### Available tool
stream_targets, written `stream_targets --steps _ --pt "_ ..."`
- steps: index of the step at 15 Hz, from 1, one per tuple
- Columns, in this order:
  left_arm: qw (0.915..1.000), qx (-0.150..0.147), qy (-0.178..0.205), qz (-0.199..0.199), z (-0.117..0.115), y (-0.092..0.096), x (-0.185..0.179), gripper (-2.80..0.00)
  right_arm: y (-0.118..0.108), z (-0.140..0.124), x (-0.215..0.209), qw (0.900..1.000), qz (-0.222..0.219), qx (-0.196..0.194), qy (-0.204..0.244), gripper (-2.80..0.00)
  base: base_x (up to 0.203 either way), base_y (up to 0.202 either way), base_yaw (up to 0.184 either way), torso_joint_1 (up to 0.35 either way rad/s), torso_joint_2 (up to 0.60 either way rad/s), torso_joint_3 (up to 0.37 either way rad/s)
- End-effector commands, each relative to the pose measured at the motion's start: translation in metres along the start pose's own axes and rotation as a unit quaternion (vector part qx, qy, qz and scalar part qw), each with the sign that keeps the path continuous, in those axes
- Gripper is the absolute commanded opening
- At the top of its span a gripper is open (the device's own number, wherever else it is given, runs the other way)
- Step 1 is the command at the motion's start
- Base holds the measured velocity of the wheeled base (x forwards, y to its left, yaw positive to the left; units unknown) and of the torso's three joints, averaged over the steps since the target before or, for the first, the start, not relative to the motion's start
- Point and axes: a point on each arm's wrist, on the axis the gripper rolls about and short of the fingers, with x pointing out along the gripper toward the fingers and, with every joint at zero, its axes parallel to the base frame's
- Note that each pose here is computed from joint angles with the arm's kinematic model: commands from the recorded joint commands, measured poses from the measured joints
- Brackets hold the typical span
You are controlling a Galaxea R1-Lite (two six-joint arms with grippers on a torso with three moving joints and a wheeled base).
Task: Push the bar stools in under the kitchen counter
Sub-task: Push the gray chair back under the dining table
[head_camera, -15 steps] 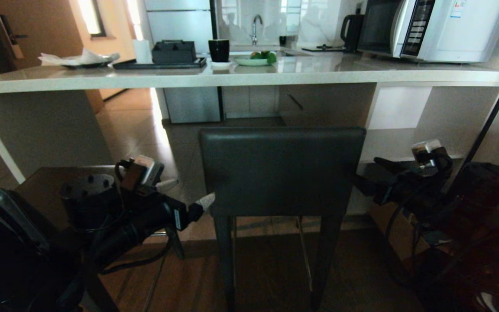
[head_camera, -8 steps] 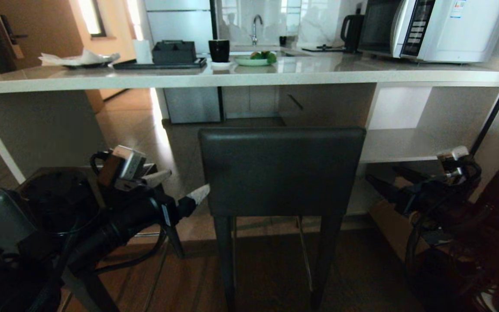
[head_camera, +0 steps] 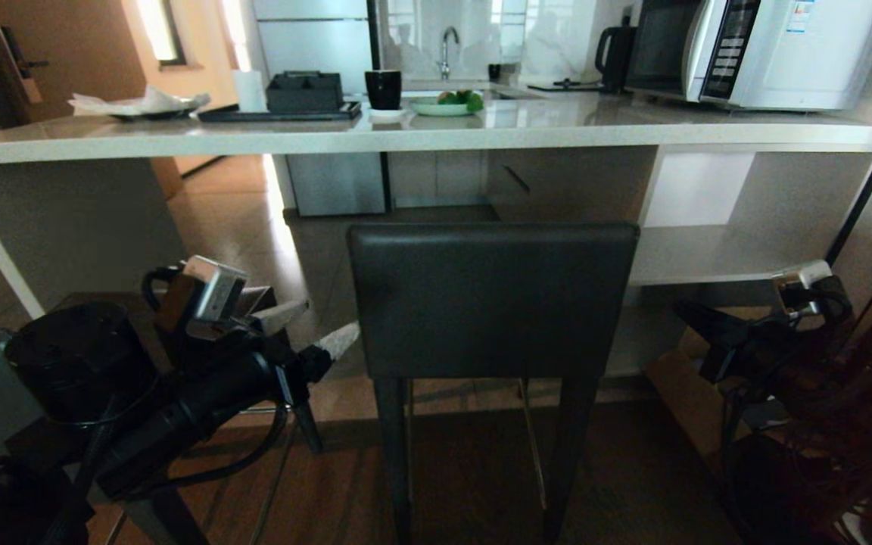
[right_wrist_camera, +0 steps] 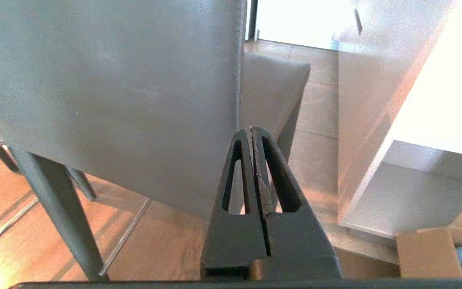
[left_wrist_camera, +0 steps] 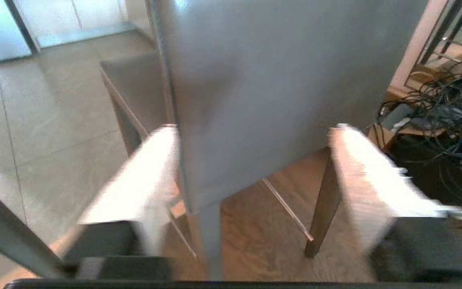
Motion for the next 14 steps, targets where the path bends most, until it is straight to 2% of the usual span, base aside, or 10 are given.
stream_targets --steps 1,5,6,8,10,11,13,14 --pt "1.0000 0.001 -0.001 -0.004 0.000 -0.002 -0.003 -2.80 0.001 -0.001 -0.004 1.000 -0.001 0.000 0.001 -2.80 0.000 0.000 0.000 0.000 0.00 0.000" --pt "1.0000 0.000 0.003 0.008 0.002 -0.001 -0.003 -2.80 0.000 -0.003 -0.015 1.000 -0.011 0.001 0.012 -2.80 0.000 0.000 0.000 0.000 0.00 0.000" --pt "0.9996 -0.001 0.016 0.025 0.002 -0.001 0.000 -2.80 0.000 -0.006 -0.017 1.000 -0.016 -0.004 0.021 -2.80 0.000 0.000 0.000 0.000 0.00 0.000" --pt "0.9964 -0.003 0.038 0.076 -0.001 -0.003 -0.001 -2.80 0.008 -0.023 -0.035 0.997 -0.031 -0.023 0.073 -2.80 0.000 0.000 0.000 0.000 0.00 0.000" --pt "0.9946 -0.006 0.061 0.084 -0.009 -0.007 -0.018 -2.80 0.021 -0.039 -0.065 0.989 -0.043 -0.025 0.140 -2.80 0.000 0.000 0.000 0.000 0.00 0.000" --pt "0.9942 -0.007 0.068 0.083 -0.012 -0.009 -0.025 -2.80 0.022 -0.034 -0.073 0.989 -0.054 -0.022 0.133 -2.80 0.000 0.000 0.000 0.000 0.00 0.000" --pt "0.9920 -0.003 0.063 0.109 -0.008 -0.010 -0.031 -2.80 0.017 0.000 -0.075 0.995 -0.081 -0.025 0.046 -2.80 0.000 0.000 0.000 0.000 0.00 0.000" --pt "0.9903 -0.002 0.066 0.122 -0.005 -0.010 -0.036 -2.80 0.014 0.009 -0.076 0.994 -0.107 -0.026 0.025 -2.80 0.000 0.000 0.000 0.000 0.00 0.000"
